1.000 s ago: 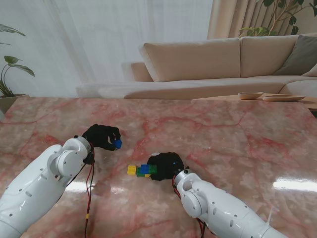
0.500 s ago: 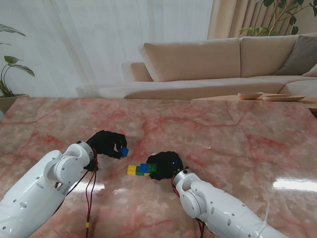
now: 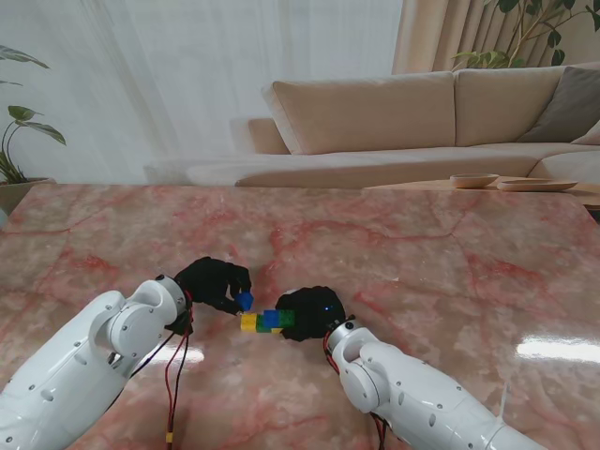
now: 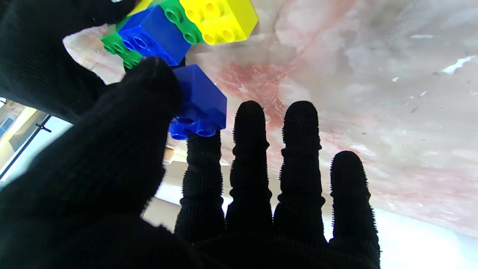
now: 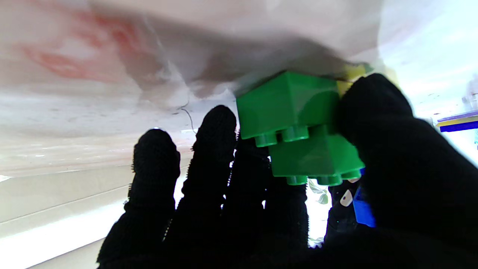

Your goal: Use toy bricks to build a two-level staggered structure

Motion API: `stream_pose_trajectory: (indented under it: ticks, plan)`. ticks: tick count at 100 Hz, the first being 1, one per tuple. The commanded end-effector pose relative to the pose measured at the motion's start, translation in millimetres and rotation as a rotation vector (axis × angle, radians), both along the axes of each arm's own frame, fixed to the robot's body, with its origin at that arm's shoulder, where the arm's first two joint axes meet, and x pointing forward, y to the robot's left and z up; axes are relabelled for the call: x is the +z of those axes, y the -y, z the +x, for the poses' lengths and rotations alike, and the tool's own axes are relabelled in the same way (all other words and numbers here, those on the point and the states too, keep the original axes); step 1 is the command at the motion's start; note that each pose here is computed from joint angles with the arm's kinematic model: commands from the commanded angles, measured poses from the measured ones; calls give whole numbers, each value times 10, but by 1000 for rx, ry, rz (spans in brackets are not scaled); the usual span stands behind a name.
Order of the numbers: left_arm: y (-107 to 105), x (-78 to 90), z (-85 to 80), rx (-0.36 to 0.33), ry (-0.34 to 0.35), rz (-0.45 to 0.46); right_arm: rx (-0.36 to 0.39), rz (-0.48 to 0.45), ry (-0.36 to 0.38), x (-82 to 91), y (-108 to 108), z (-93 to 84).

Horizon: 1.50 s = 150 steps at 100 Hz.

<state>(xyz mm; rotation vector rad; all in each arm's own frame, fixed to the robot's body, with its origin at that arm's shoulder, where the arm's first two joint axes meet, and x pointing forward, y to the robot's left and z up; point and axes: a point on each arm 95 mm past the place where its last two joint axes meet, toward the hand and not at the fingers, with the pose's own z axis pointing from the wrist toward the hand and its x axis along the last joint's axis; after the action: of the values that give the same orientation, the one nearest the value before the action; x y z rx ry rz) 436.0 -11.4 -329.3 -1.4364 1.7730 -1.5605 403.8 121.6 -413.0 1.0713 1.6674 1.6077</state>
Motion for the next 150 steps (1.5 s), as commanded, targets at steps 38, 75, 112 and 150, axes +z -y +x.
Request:
stream_pose_trajectory:
  ticks: [38,75,112,150]
  plan:
    - [99,-130,-97,-41,-38,38,-4,-3,-18,-61,-1,-5]
    - [157,-140,-91,-66,-18,83,0,1,-16,-54,-4,14]
    - [239,-179,-77,-95,22,139,3,5,-21,-55,-3,21]
    - [278,-236,-85,-116,75,167,5,13,-33,-58,0,20]
